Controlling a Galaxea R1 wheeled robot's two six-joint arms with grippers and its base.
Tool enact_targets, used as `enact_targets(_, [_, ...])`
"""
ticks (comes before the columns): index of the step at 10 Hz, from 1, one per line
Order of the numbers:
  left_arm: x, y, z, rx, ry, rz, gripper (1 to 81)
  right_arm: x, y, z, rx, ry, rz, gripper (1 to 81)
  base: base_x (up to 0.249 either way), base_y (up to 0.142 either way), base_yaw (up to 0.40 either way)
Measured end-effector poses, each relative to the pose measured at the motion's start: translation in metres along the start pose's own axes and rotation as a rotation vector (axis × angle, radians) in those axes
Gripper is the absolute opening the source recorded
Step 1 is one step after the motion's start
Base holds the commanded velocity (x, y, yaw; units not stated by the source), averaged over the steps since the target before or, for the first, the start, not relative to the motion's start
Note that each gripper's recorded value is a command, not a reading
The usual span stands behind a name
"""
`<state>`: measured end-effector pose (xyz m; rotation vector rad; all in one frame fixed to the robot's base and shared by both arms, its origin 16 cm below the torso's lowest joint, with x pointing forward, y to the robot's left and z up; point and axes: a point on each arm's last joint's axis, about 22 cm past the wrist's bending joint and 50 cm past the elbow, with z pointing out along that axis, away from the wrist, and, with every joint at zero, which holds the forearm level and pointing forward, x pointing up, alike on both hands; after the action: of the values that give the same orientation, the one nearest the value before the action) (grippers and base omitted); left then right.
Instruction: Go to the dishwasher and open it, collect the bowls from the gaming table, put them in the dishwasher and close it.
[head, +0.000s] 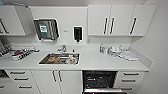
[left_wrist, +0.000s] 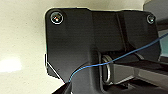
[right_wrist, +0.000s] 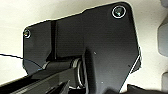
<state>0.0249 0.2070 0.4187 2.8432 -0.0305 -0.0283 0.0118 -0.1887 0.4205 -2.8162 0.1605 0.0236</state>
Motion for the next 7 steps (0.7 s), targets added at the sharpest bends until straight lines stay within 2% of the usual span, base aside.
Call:
enact_targets(4, [0.0001, -0.0069, -0.0018, 0.008, 0.0, -0.001, 81.1, -0.0001, -0.0016, 0.0004, 0.002, 0.0, 0.0, 81.1, 0.0, 0.0, 0.0])
enact_targets(7, [0.0021, -0.0099, -0.0027, 0.011, 0.011, -0.001, 81.1, -0.0003, 0.0011, 0.0, -0.004, -0.001, 0.002, 81.1, 0.0, 0.0, 0.168])
